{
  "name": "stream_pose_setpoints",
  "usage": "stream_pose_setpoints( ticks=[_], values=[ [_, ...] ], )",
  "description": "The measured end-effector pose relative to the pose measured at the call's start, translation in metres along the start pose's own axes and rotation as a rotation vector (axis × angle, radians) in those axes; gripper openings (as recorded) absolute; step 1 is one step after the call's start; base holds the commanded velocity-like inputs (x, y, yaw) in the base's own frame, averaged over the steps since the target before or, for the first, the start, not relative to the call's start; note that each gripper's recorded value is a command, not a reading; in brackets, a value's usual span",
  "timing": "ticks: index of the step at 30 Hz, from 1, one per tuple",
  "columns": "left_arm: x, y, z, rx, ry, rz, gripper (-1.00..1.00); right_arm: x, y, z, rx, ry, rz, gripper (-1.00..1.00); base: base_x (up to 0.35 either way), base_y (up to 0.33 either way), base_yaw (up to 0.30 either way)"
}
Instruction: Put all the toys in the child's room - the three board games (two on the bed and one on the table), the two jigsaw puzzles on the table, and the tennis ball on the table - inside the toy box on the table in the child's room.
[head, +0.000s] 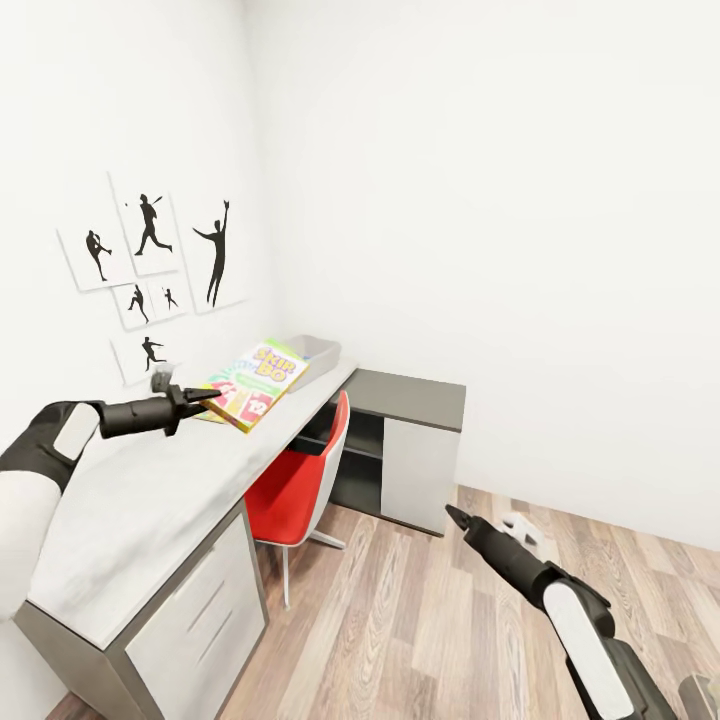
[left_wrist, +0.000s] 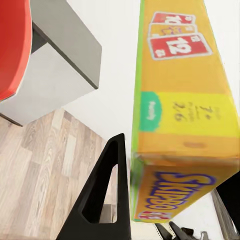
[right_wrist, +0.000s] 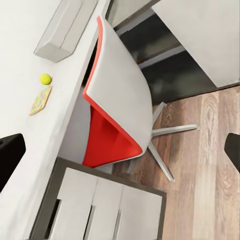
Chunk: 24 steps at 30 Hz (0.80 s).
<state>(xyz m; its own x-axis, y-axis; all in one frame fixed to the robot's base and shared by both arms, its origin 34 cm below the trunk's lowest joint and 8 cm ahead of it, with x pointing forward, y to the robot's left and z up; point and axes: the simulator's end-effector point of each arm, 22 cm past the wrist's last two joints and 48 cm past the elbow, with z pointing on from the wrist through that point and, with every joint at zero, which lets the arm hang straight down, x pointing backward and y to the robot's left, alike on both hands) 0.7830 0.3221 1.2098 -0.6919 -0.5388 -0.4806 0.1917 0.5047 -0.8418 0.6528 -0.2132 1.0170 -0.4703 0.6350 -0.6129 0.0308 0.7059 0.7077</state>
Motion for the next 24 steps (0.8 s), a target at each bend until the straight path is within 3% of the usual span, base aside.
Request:
stream_pose_setpoints(
  ticks=[10,14,18,21,24],
  values=[
    [0.000,0.001,0.003,-0.017,-0.001,-0.003,-1.00,-0.026,0.030,-0.010,-0.057,-0.056,-0.036,1.00,0.216,0.000,0.000],
    [0.000,0.001,0.004,-0.019,0.000,-0.002,-1.00,-0.027,0.053,-0.017,-0.099,-0.035,-0.056,1.00,0.306,0.000,0.000],
    [0.000,0.000,0.004,-0.017,0.000,0.000,-1.00,-0.039,0.070,-0.011,-0.070,0.039,-0.105,1.00,0.273,0.000,0.029],
    [0.000,0.001,0.005,-0.017,0.000,0.001,-1.00,-0.090,0.105,0.002,0.005,0.074,-0.196,1.00,0.228,0.000,0.081],
    [0.000,0.003,0.006,-0.018,0.002,-0.001,-1.00,-0.127,0.158,0.009,-0.014,0.055,-0.231,1.00,0.086,0.000,0.084]
  ],
)
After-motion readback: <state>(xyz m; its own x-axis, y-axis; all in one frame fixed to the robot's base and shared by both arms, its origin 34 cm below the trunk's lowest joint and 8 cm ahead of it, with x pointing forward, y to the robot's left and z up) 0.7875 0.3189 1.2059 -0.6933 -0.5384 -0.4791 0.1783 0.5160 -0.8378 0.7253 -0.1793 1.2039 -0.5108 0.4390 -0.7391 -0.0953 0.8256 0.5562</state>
